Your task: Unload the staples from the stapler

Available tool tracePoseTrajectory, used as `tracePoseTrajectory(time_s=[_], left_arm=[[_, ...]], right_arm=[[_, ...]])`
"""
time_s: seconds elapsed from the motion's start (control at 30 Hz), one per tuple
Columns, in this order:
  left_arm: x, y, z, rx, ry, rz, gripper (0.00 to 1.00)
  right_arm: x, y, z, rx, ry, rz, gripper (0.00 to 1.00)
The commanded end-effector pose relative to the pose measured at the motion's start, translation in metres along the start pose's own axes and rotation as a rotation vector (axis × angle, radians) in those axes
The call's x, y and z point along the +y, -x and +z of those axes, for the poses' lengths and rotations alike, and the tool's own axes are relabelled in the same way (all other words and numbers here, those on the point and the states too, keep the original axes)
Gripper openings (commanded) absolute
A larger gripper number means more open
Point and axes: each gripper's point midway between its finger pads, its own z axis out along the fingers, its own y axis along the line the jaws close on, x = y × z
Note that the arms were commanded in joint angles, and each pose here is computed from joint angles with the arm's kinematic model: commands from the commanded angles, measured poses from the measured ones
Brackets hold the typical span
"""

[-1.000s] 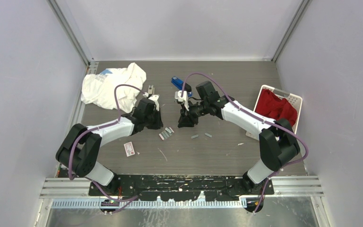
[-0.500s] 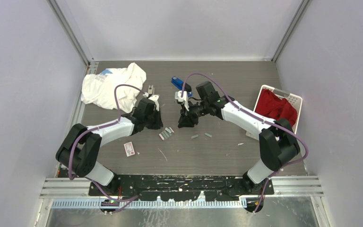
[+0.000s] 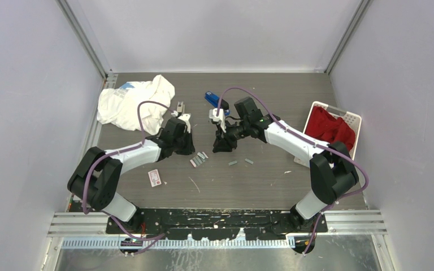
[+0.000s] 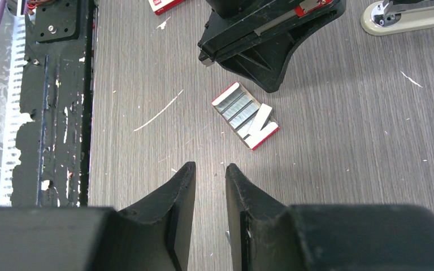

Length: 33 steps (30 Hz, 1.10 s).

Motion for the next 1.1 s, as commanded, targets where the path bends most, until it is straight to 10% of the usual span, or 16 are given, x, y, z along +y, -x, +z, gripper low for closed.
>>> tracePoseTrajectory(time_s=[0.0, 1.07], left_arm=[[-0.0056, 0.0163, 0.0003, -0.043, -0.002, 0.032, 0.05], [-0.01, 0.0159, 0.0064, -0.019, 0.032, 0.084, 0.05]], right_arm=[[0.0012, 0.0146, -0.0042, -0.037, -0.004, -0.06, 0.32], [0.0015, 0.0135, -0.0032, -0.035, 0.002, -0.057, 0.32]])
